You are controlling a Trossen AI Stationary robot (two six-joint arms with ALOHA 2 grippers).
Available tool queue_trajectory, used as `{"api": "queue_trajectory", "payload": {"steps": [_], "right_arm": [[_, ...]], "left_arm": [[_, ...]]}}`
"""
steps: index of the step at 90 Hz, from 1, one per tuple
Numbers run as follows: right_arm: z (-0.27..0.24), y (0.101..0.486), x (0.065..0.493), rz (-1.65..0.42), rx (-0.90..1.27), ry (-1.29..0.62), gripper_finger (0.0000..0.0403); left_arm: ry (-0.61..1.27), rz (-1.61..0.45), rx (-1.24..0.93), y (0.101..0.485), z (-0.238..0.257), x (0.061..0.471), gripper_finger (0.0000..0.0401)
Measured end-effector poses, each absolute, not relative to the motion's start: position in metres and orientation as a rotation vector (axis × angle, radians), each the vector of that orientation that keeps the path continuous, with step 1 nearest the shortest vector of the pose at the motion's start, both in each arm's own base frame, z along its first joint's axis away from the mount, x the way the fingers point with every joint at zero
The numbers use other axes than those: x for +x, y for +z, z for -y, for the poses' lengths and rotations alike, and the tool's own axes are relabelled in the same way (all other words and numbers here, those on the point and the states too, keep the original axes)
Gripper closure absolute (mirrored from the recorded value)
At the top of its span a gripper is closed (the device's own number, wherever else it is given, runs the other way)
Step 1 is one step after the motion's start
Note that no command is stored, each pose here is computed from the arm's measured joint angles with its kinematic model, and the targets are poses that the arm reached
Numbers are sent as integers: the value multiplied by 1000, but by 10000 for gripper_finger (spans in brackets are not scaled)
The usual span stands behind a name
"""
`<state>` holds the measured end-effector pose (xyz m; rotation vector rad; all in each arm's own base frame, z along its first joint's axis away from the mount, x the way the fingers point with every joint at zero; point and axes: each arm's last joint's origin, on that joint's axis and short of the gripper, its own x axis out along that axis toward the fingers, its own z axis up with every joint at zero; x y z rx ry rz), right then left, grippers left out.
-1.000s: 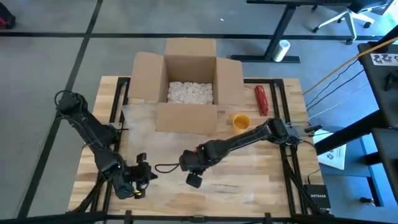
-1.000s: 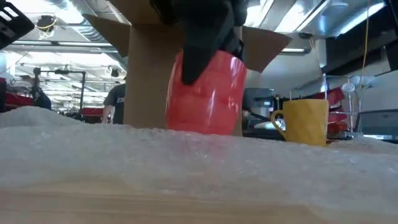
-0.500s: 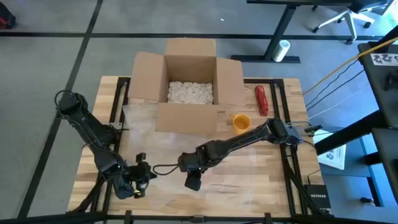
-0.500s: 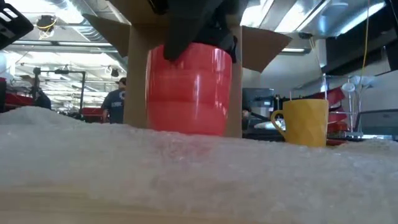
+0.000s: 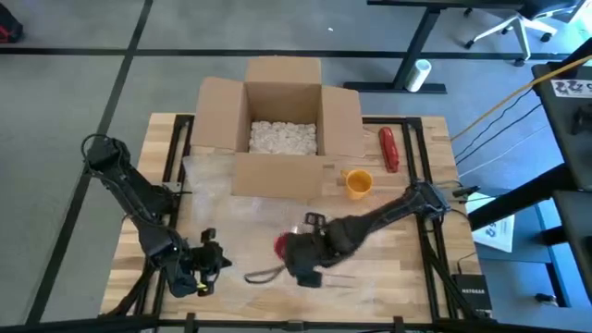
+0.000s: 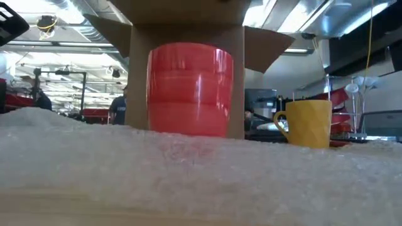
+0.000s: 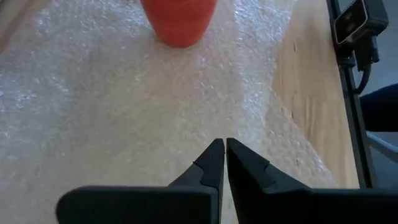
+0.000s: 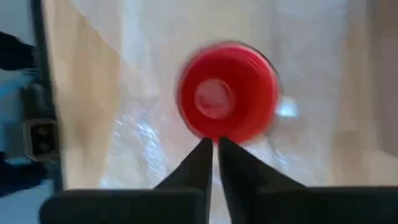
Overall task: Wrap mug
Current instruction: Wrap the red mug with bubble wrap
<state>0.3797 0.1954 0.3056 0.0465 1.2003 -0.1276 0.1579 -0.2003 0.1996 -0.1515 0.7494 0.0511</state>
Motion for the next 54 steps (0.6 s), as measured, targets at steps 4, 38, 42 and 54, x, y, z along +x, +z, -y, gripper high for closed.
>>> {"api": "queue_trajectory", "payload": {"steps": [4,38,42,54], "right_arm": [[-202,308,369,-1182,48,-159,391],[-267,257,219,-911,381,-323,402],[-266,245,200,-872,429,-329,402],[-245,212,152,-803,557,-366,402]], "left_arm": [[49,-748,-148,200,201,157,401],[40,-735,-137,200,203,154,401],[40,-732,-130,200,203,154,401],[56,-709,-117,201,203,155,401]]}}
